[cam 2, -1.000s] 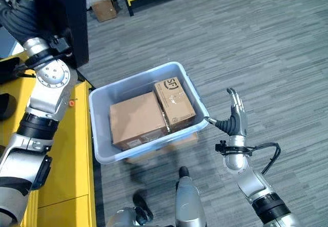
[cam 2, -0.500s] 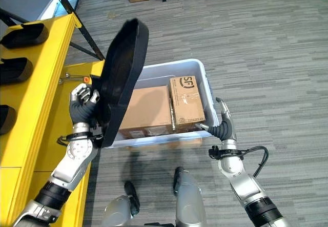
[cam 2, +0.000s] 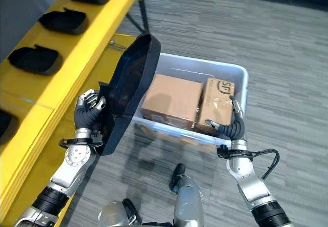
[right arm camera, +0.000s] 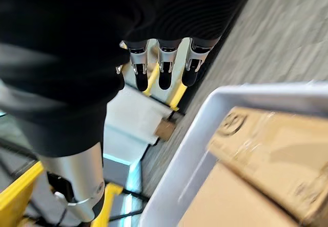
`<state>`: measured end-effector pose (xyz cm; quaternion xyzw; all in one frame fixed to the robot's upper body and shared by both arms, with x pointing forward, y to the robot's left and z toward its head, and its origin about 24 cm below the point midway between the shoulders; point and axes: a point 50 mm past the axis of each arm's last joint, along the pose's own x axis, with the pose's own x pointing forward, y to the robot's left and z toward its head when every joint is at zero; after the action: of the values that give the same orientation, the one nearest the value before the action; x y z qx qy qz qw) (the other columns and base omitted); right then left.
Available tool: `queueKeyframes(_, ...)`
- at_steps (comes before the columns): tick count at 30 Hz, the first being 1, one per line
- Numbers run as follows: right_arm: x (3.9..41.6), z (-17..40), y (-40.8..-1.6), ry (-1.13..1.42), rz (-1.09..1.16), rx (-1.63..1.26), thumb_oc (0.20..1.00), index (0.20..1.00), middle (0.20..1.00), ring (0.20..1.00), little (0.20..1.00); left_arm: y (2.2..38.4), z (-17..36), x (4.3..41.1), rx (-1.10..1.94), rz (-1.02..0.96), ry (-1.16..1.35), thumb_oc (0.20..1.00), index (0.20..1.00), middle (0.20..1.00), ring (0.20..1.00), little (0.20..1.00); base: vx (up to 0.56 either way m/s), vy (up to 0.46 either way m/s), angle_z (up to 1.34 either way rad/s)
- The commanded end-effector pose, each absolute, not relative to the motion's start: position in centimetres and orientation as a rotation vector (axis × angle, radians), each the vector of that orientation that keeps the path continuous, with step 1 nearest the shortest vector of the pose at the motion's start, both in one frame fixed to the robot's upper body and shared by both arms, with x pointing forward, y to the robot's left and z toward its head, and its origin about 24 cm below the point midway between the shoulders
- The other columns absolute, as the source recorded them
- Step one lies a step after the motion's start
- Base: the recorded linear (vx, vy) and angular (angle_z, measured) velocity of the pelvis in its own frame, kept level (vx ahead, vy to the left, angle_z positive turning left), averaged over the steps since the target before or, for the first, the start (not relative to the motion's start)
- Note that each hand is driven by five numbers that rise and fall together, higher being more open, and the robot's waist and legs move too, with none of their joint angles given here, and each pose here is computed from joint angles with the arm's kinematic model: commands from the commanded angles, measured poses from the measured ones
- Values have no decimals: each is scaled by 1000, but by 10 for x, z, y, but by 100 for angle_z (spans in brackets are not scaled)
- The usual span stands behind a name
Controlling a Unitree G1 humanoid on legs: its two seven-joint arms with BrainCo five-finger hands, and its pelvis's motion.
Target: Move parts from the plastic box to the shelf.
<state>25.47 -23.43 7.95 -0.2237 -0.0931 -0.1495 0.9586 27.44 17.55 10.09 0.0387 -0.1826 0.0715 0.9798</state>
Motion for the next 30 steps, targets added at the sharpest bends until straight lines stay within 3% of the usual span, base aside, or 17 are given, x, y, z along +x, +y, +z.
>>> queueKeyframes(1, 257, 91, -217, -283, -253, -369, 1000, 1000, 1000, 1000, 1000, 187, 130, 260, 141, 147, -521, 200, 200, 200, 200, 200, -69, 289, 70)
queueKeyframes(13, 257, 110, -156, -423, 34, -335, 1000, 1000, 1000, 1000, 1000, 200, 133, 247, 250, 137, -531, 200, 200, 200, 200, 200, -108, 264, 52)
queueKeyframes(22, 244, 99, -166, -393, 91, -309, 1000, 1000, 1000, 1000, 1000, 198, 120, 242, 283, 40, -466, 200, 200, 200, 200, 200, 34, 178, 71)
queueKeyframes(30, 242, 96, -168, -388, 190, -342, 1000, 1000, 1000, 1000, 1000, 191, 102, 235, 280, 4, -406, 200, 200, 200, 200, 200, 65, -103, 27)
